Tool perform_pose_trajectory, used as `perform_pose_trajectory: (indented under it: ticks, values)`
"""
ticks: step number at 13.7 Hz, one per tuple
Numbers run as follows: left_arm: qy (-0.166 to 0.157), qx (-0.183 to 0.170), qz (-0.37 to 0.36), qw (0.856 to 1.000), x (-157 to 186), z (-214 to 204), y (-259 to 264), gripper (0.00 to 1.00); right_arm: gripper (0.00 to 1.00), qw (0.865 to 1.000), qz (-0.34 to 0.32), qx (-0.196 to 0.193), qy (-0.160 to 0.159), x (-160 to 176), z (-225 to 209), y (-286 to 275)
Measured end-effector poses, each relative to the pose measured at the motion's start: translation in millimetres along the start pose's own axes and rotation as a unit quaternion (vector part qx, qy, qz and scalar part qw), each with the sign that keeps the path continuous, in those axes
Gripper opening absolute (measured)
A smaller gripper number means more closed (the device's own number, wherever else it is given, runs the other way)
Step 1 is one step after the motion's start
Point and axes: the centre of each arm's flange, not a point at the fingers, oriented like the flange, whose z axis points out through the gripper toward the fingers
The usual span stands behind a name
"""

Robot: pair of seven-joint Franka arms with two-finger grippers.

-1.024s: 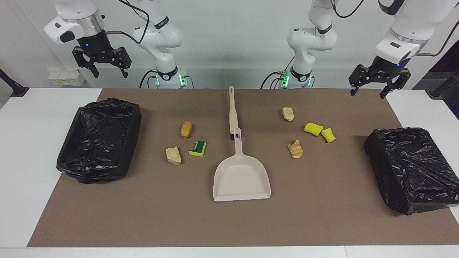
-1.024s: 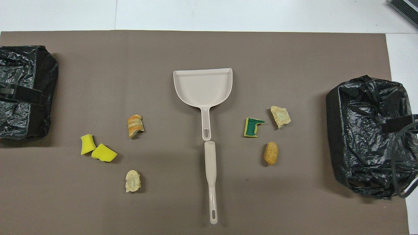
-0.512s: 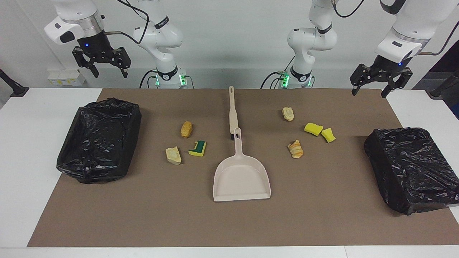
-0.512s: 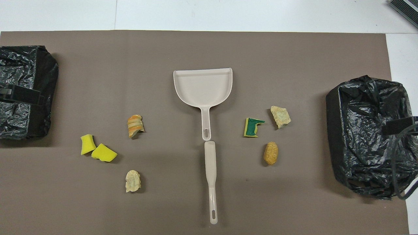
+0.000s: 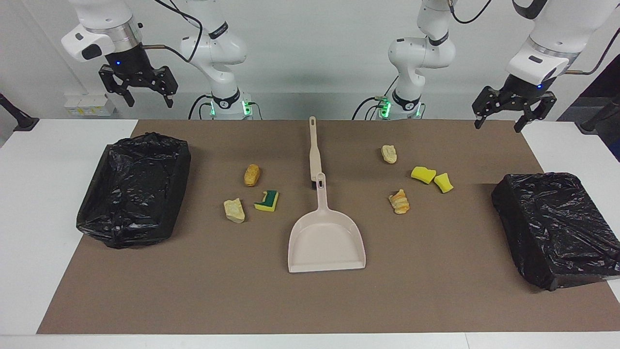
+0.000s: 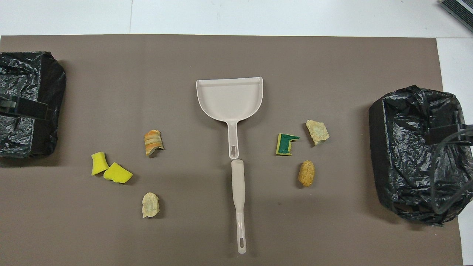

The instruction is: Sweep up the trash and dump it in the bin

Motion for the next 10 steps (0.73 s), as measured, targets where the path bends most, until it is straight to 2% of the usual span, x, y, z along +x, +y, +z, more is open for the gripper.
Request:
perform_pose_trajectory:
  ticks: [4,7,10]
  values:
    - [-0.022,-0.006,0.022,0.999,-2.5,20.9,40.6,1.00,1.00,0.999,0.042,0.025,0.022,28.3,33.5,-81.4]
    - [-0.033,-0.010,0.026,0.999,-17.0,58.2,124.7,1.00,1.00,0.999,0.035,0.025,0.008,37.4,75.2,-158.2]
    - [-0.049,-0.007,0.017,0.999,-52.9,98.5,215.1,1.00,1.00,0.999,0.040,0.020,-0.007,36.2,124.0,-234.3]
